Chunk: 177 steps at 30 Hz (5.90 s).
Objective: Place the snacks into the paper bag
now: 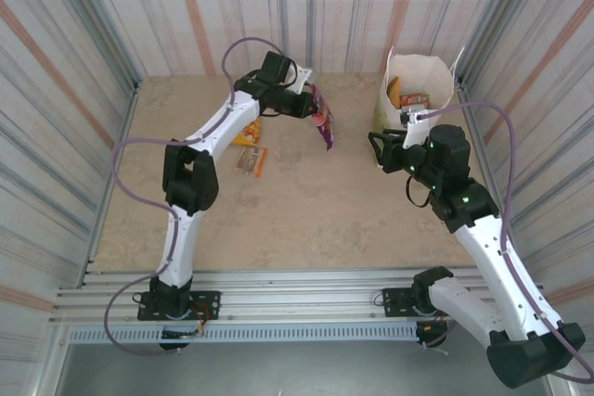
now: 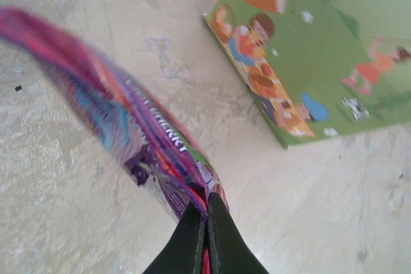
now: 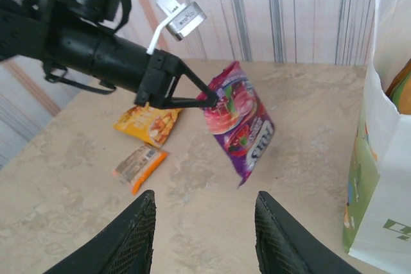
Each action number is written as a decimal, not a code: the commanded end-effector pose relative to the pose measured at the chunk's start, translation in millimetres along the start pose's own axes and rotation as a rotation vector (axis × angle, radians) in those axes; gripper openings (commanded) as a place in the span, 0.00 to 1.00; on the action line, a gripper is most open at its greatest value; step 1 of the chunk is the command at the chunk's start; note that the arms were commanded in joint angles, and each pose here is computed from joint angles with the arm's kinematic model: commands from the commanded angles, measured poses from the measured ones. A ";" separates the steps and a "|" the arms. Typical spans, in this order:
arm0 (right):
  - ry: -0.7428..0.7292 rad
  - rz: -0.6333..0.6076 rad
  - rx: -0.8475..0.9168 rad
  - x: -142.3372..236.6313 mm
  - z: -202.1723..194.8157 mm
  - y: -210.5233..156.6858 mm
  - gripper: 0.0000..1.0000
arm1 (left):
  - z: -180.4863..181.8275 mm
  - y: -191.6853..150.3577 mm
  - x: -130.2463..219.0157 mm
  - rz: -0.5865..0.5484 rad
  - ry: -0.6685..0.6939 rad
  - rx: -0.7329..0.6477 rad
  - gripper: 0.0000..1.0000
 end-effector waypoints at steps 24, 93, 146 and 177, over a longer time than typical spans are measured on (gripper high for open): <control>0.471 0.076 0.285 -4.9 21.2 -12.6 0.70 | -161.8 -59.1 193.2 -0.047 -0.100 -0.998 0.00; -0.015 -0.107 -0.018 27.5 -59.4 148.4 0.04 | -71.8 -32.4 172.8 -0.147 0.253 -0.269 0.81; -0.625 0.731 -0.137 -150.9 -199.5 68.3 0.31 | -17.5 -35.8 123.5 0.037 0.157 -0.138 0.78; -0.333 0.690 -0.341 -194.3 -201.8 50.3 0.31 | -16.7 -35.4 121.7 0.048 0.150 -0.127 0.76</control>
Point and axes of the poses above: each hand's point on the last joint's axis, 136 mm out from that joint toward the fingers, its own x axis back along the fingers, its own z axis along the line the jaws close on, y = z × x, the point moved 7 cm from there along x, back along the fingers, and after that the axes turned 2 degrees about -x, right-handed, at the moved point
